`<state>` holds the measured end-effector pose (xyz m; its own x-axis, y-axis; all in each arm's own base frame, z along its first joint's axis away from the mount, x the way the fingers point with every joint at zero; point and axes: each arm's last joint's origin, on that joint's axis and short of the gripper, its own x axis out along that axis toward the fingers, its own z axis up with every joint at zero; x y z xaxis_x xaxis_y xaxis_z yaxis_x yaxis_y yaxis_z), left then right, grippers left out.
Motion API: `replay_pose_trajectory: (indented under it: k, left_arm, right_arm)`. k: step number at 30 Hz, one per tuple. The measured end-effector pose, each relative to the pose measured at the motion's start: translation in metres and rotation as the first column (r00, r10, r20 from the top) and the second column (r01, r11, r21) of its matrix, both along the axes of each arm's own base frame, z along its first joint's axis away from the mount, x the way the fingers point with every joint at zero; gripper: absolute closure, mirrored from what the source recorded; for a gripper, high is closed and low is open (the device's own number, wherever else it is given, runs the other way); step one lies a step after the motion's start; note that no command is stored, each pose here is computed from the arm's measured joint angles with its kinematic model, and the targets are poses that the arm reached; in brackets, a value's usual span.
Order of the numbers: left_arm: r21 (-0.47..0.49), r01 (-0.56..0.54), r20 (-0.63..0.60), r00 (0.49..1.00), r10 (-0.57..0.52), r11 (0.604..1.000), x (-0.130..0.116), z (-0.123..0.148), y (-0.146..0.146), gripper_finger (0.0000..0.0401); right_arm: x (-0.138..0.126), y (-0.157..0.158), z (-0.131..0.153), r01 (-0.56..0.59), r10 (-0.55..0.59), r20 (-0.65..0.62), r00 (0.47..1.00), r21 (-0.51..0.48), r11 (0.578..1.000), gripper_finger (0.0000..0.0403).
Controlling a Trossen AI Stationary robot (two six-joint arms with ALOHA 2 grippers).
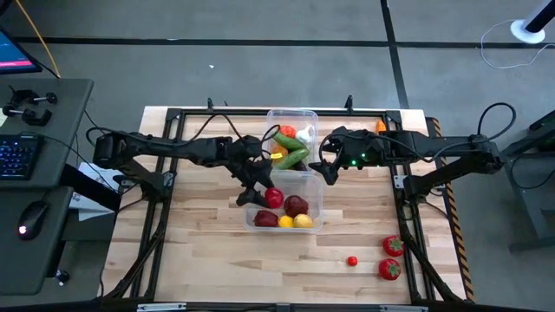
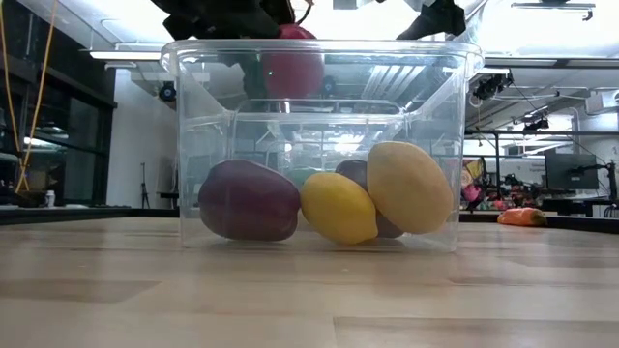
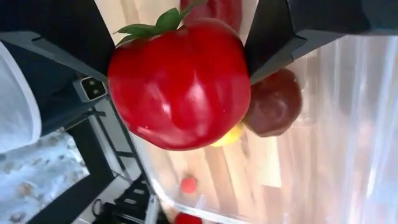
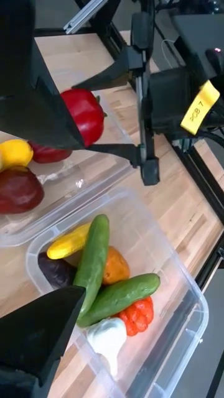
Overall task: Sort produce into baskets
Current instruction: Put the red tomato into the bottom transparent bin
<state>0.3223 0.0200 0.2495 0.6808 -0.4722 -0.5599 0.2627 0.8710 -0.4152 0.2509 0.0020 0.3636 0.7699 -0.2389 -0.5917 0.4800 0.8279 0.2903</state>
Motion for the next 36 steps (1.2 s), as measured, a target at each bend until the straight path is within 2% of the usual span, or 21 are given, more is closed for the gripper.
replay_pose_trajectory:
  k: [3, 8, 13, 16, 19, 23, 25, 27, 29, 33, 36]
  left_arm:
    - [0.000, -0.007, -0.008, 1.000, 0.007, 1.000, 0.000, 0.000, 0.000, 0.0072]
    - [-0.018, -0.007, -0.028, 1.000, 0.007, 1.000, 0.000, 0.000, -0.004, 0.0011]
    - [0.032, 0.004, -0.006, 1.000, -0.004, 0.999, 0.002, 0.014, -0.001, 0.0007]
    - [0.091, -0.062, -0.016, 0.998, 0.064, 0.994, 0.001, 0.028, 0.014, 0.0008]
    - [0.146, -0.181, -0.027, 0.982, 0.187, 0.973, -0.003, 0.049, 0.036, 0.0008]
    - [0.255, -0.297, -0.007, 0.951, 0.309, 0.920, -0.010, 0.069, 0.065, 0.0008]
    - [0.288, -0.343, 0.029, 0.936, 0.350, 0.894, -0.013, 0.076, 0.078, 0.0008]
    - [0.287, -0.386, 0.040, 0.919, 0.392, 0.877, -0.016, 0.081, 0.090, 0.0008]
    - [0.272, -0.430, 0.053, 0.900, 0.433, 0.861, -0.018, 0.082, 0.099, 0.0008]
    - [0.252, -0.478, 0.062, 0.876, 0.479, 0.841, -0.022, 0.083, 0.110, 0.0008]
    - [0.239, -0.498, 0.056, 0.864, 0.500, 0.834, -0.023, 0.083, 0.114, 0.0008]
  right_arm:
    - [-0.001, 0.000, -0.001, -0.001, 0.001, -0.016, 1.000, 0.000, 1.000, 0.0037]
    - [-0.001, 0.000, -0.002, -0.019, 0.019, -0.025, 1.000, -0.004, 1.000, 0.0037]
    - [-0.001, 0.000, -0.001, -0.026, 0.026, -0.017, 1.000, -0.012, 1.000, 0.0037]
    - [-0.002, 0.000, 0.002, -0.006, 0.006, 0.013, 1.000, 0.016, 1.000, 0.0037]
    - [-0.010, 0.000, 0.007, 0.003, -0.004, 0.028, 1.000, 0.030, 1.000, 0.0037]
    - [-0.025, 0.001, 0.004, -0.039, 0.045, -0.068, 0.997, 0.081, 0.996, 0.0037]
    - [-0.033, 0.005, -0.003, -0.048, 0.079, -0.162, 0.984, 0.189, 0.981, 0.0037]
    - [-0.043, 0.013, -0.014, -0.028, 0.125, -0.302, 0.945, 0.308, 0.951, 0.0037]
    - [-0.052, 0.026, -0.028, 0.012, 0.175, -0.440, 0.881, 0.390, 0.921, 0.0037]
    - [-0.071, 0.055, -0.067, 0.169, 0.221, -0.645, 0.732, 0.485, 0.858, 0.0037]
    - [-0.087, 0.076, -0.105, 0.321, 0.255, -0.762, 0.595, 0.516, 0.794, 0.0037]
